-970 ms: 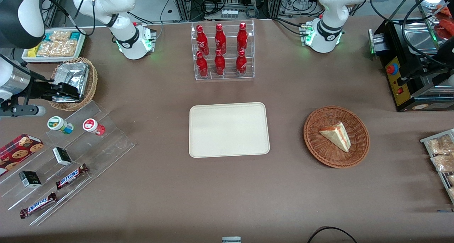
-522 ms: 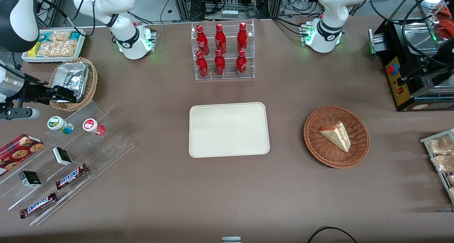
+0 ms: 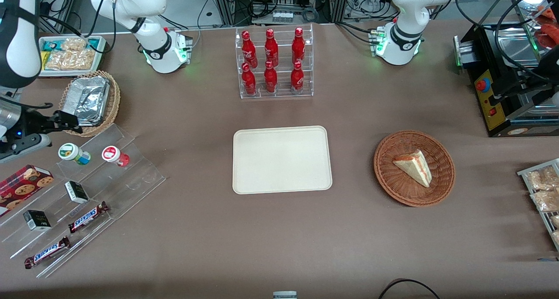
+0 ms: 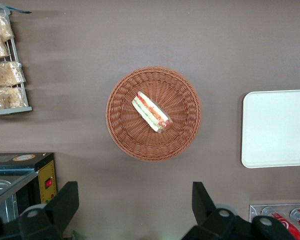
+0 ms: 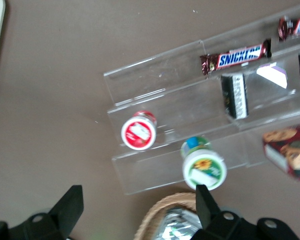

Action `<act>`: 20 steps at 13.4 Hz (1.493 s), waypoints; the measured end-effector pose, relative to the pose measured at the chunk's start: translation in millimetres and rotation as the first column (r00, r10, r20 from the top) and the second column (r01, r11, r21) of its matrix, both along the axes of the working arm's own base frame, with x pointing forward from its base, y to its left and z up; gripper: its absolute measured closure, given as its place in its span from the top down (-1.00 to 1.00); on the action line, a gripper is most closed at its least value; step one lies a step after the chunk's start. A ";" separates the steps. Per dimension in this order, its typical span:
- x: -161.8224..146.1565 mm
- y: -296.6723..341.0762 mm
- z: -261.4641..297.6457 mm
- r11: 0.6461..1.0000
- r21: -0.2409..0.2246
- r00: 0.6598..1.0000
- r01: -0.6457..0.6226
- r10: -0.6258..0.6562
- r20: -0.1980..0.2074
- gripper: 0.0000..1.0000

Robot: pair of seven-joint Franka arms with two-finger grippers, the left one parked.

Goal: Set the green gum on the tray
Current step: 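Lower the right gripper around the green gum bottle and close it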

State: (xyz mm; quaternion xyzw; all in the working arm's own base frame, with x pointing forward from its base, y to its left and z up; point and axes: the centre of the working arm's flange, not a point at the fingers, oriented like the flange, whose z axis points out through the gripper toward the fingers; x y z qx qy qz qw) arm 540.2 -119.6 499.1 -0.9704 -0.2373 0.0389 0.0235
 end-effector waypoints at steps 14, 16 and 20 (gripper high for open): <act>-10.9 -65.1 -86.2 0.966 -0.001 0.966 -0.257 0.257 0.041 1.00; -13.8 -64.3 -96.5 0.968 -0.008 0.967 -0.251 0.251 0.052 1.00; -18.5 -62.7 -115.0 0.969 -0.024 0.966 -0.247 0.248 0.074 0.97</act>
